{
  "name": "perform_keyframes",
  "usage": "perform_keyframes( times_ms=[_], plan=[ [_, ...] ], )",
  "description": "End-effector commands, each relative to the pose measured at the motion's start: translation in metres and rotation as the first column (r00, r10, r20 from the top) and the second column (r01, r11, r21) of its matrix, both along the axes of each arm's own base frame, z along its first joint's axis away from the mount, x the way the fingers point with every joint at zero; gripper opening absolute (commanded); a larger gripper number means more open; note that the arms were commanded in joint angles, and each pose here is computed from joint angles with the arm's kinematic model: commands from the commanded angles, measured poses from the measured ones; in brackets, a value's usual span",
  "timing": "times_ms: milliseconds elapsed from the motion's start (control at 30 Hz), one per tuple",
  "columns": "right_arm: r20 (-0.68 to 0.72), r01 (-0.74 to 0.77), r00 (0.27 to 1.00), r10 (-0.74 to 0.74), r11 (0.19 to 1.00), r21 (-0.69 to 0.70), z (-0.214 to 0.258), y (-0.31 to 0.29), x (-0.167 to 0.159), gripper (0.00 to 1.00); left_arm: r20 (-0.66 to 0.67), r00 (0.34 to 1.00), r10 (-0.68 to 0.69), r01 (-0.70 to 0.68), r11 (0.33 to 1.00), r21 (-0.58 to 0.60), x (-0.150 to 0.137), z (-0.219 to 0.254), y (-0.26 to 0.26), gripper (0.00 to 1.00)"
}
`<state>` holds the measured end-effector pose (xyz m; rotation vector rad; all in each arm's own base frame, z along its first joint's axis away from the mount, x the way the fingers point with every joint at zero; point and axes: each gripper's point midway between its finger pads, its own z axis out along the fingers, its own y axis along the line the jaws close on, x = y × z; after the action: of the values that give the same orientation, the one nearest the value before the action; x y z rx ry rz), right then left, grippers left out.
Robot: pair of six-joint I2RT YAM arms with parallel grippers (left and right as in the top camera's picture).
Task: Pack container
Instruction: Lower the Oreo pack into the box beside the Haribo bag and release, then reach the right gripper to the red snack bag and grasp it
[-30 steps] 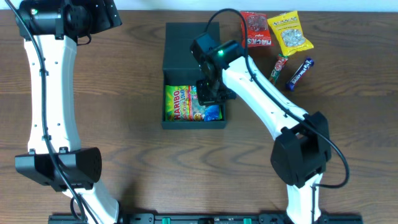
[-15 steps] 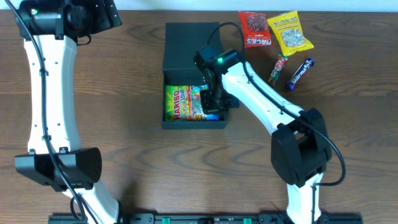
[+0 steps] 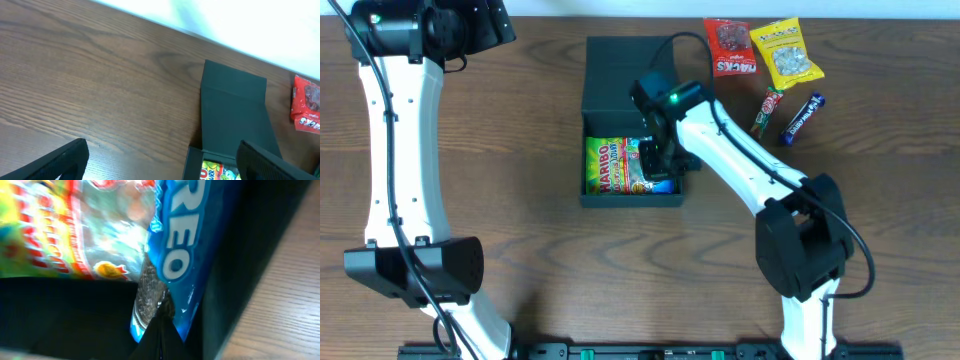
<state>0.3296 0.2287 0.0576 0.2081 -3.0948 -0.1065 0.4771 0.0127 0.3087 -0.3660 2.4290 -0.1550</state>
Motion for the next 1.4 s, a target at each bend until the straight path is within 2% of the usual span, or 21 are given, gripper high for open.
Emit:
perform_keyframes(
  times_ms=[0,167,333,433,633,800,967,1300,1333,1367],
  plan=[
    [-0.025,0.0,1.0,-0.001,1.0,-0.011,-0.011,-0.009,-0.008,0.01,0.026,1.0,-0.001,0.001,1.0,-0.004,0.0,0.01,0.0,0.95],
    [-0.017,0.02,1.0,-0.02,1.0,0.0,-0.008,-0.013,-0.001,0.01,0.026,1.0,-0.001,0.001,1.0,-0.004,0.0,0.01,0.0,0.95],
    [0.064,0.044,0.997,-0.048,0.997,0.068,0.031,-0.005,0.029,0.01,0.025,1.0,0.0,0.0,1.0,-0.003,0.0,0.01,0.0,0.95],
    [0.178,0.085,0.979,-0.103,0.991,0.105,0.063,-0.014,0.067,0.01,0.025,1.0,-0.001,0.001,1.0,-0.004,0.0,0.01,0.0,0.95],
    [0.39,0.254,0.886,-0.251,0.966,0.043,0.082,-0.101,0.141,0.01,0.025,1.0,-0.001,0.001,1.0,-0.004,0.0,0.01,0.0,0.95],
    [0.541,0.265,0.784,-0.304,0.952,0.151,0.096,-0.141,0.201,0.01,0.025,1.0,-0.001,0.001,1.0,-0.004,0.0,0.01,0.0,0.95],
    [0.582,0.264,0.736,-0.346,0.938,0.224,0.081,-0.151,0.238,0.01,0.025,1.0,-0.001,0.001,1.0,-0.004,0.0,0.01,0.0,0.95],
    [0.587,0.24,0.723,-0.365,0.929,0.282,0.046,-0.155,0.318,0.01,0.025,1.0,-0.001,0.001,1.0,-0.004,0.0,0.01,0.0,0.95],
    [0.6,0.236,0.716,-0.358,0.932,0.274,0.042,-0.156,0.324,0.04,0.025,1.0,-0.001,0.001,1.0,-0.004,0.0,0.01,0.0,0.95],
    [0.615,0.236,0.705,-0.353,0.934,0.267,0.04,-0.158,0.329,0.22,0.025,1.0,-0.001,0.001,1.0,-0.004,0.0,0.01,0.0,0.95]
  ],
)
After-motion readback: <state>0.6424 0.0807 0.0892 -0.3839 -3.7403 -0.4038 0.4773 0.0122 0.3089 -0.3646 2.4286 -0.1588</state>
